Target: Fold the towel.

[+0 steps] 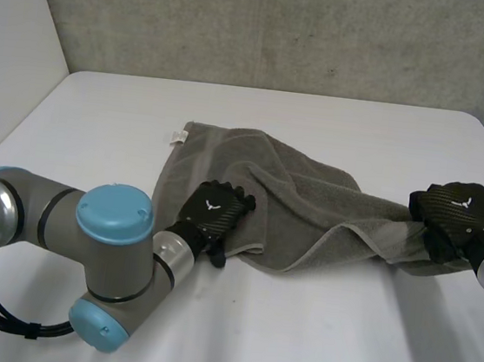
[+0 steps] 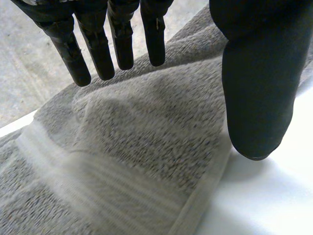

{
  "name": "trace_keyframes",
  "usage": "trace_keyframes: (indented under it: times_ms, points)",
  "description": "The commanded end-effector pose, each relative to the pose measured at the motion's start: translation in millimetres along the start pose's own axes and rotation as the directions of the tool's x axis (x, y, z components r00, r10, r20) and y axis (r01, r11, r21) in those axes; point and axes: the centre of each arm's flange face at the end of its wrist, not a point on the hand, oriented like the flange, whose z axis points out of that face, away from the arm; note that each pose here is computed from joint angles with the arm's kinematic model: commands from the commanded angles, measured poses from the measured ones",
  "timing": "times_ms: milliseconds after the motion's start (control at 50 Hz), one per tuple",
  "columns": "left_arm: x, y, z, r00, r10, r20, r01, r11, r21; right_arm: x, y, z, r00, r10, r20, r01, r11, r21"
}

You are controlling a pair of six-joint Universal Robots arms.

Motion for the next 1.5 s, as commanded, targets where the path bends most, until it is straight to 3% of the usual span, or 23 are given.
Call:
trace_keyframes:
  times_ms: [20,240,400,580,740,840,880,940,980,1000,1040,1080,1120,1160,1280,1380,1420,1500]
  points:
    - [14.3,-9.3,-2.3,0.999,0.008,-0.032,-0.007,1.0,0.03,2.3,-3.0,-1.4,1.0,-0.001,-0.011,0.001,1.0,0.01]
    - [30.0,-12.5,8.2,0.998,0.028,-0.064,-0.024,0.998,0.06,-0.5,-0.1,-2.7,1.0,0.003,-0.001,-0.003,1.0,0.0]
    - [26.8,-6.0,27.5,0.999,0.031,-0.022,-0.03,0.997,0.067,3.0,-3.3,-1.9,1.0,0.002,-0.014,-0.002,1.0,0.01]
    - [8.3,-20.7,34.3,0.996,0.044,0.081,-0.052,0.994,0.097,20.7,-12.5,-1.4,0.997,-0.002,-0.073,0.005,0.999,0.04]
    - [-26.3,-50.4,19.4,0.97,0.17,0.176,-0.192,0.975,0.112,43.1,-44.0,-6.5,0.989,0.035,-0.143,-0.014,0.989,0.148]
    - [-51.3,-98.7,-12.7,0.945,0.192,0.263,-0.245,0.952,0.185,65.8,-102.5,-33.8,0.979,0.095,-0.179,-0.036,0.951,0.308]
    - [-65.9,-141.7,-43.5,0.929,0.169,0.329,-0.265,0.924,0.274,72.1,-121.2,-44.0,0.978,0.103,-0.179,-0.034,0.935,0.352]
    - [-72.7,-163.5,-61.9,0.919,0.154,0.362,-0.279,0.904,0.323,80.4,-155.9,-65.2,0.98,0.097,-0.172,-0.016,0.907,0.42]
    - [-80.4,-212.3,-109.4,0.897,0.116,0.426,-0.32,0.836,0.446,83.3,-170.2,-75.0,0.982,0.089,-0.168,-0.007,0.899,0.437]
    - [-80.5,-212.6,-109.7,0.897,0.116,0.426,-0.32,0.836,0.446,85.6,-183.0,-84.4,0.983,0.08,-0.164,0.002,0.892,0.451]
    - [-79.9,-245.0,-149.2,0.893,0.062,0.446,-0.327,0.771,0.547,86.5,-190.8,-90.2,0.986,0.075,-0.151,0.001,0.893,0.449]
    - [-77.8,-249.0,-157.4,0.899,0.044,0.435,-0.311,0.763,0.566,85.7,-197.6,-97.2,0.988,0.068,-0.137,0.001,0.895,0.446]
    - [-76.0,-250.6,-164.1,0.906,0.032,0.422,-0.294,0.764,0.574,85.8,-199.8,-99.6,0.99,0.069,-0.122,-0.01,0.902,0.431]
    - [-74.4,-248.7,-167.1,0.911,0.028,0.411,-0.279,0.777,0.565,86.2,-185.4,-75.2,0.995,0.096,-0.039,-0.078,0.94,0.332]
    - [-72.1,-224.2,-162.4,0.923,0.045,0.381,-0.235,0.851,0.469,75.9,-155.6,-40.3,0.99,0.122,0.071,-0.133,0.976,0.173]
    - [-73.0,-176.6,-131.0,0.935,0.068,0.349,-0.189,0.926,0.326,58.7,-113.4,5.4,0.982,0.101,0.159,-0.105,0.994,0.018]
    - [-76.9,-139.7,-109.1,0.94,0.072,0.332,-0.147,0.968,0.205,56.9,-101.4,19.6,0.98,0.099,0.174,-0.098,0.995,-0.015]
    - [-73.9,-108.4,-96.1,0.95,0.076,0.304,-0.113,0.988,0.107,52.6,-72.5,49.7,0.975,0.114,0.19,-0.098,0.991,-0.092]
